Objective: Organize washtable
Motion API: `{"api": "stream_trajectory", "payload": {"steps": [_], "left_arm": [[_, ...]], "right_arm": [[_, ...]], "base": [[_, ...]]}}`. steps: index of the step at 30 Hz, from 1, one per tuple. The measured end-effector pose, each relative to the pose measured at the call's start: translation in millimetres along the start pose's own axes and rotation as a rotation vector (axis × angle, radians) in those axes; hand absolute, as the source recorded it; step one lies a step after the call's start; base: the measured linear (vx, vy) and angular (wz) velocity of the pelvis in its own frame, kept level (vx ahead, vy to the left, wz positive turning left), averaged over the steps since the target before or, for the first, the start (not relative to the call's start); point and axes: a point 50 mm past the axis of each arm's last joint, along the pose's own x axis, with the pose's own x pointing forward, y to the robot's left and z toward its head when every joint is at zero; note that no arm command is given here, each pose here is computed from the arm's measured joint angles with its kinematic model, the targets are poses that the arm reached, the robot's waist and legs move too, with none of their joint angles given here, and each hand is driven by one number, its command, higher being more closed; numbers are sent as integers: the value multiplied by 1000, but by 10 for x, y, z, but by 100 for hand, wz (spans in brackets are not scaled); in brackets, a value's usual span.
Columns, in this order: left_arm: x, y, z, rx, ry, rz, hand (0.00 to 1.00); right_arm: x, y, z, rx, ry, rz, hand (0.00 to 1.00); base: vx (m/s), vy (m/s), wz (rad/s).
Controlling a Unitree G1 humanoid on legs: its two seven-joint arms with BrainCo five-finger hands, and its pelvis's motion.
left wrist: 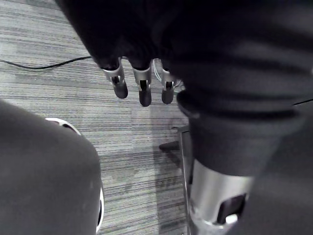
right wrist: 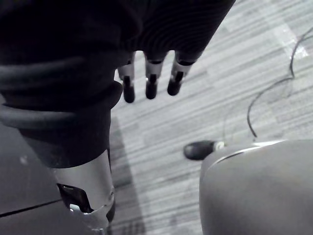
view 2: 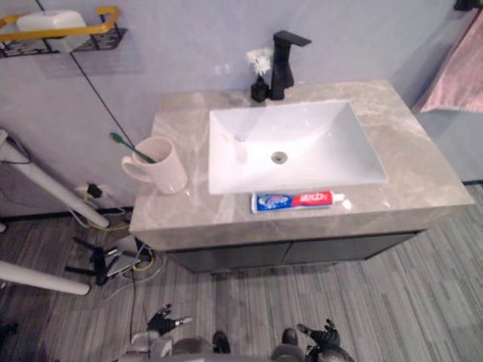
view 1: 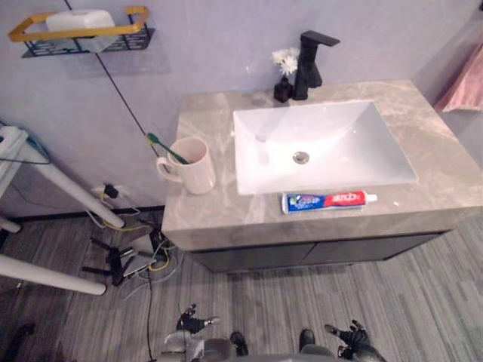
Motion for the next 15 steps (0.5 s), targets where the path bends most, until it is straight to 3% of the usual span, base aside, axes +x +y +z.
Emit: {"api": "stream_trajectory", "payload": {"steps": [15], "left_arm": [[-15, 28, -114, 13, 46, 6, 0]], "right_arm": [[-5, -44, -130, -3, 61, -22, 0]], "base": [[36, -16, -4]]}}
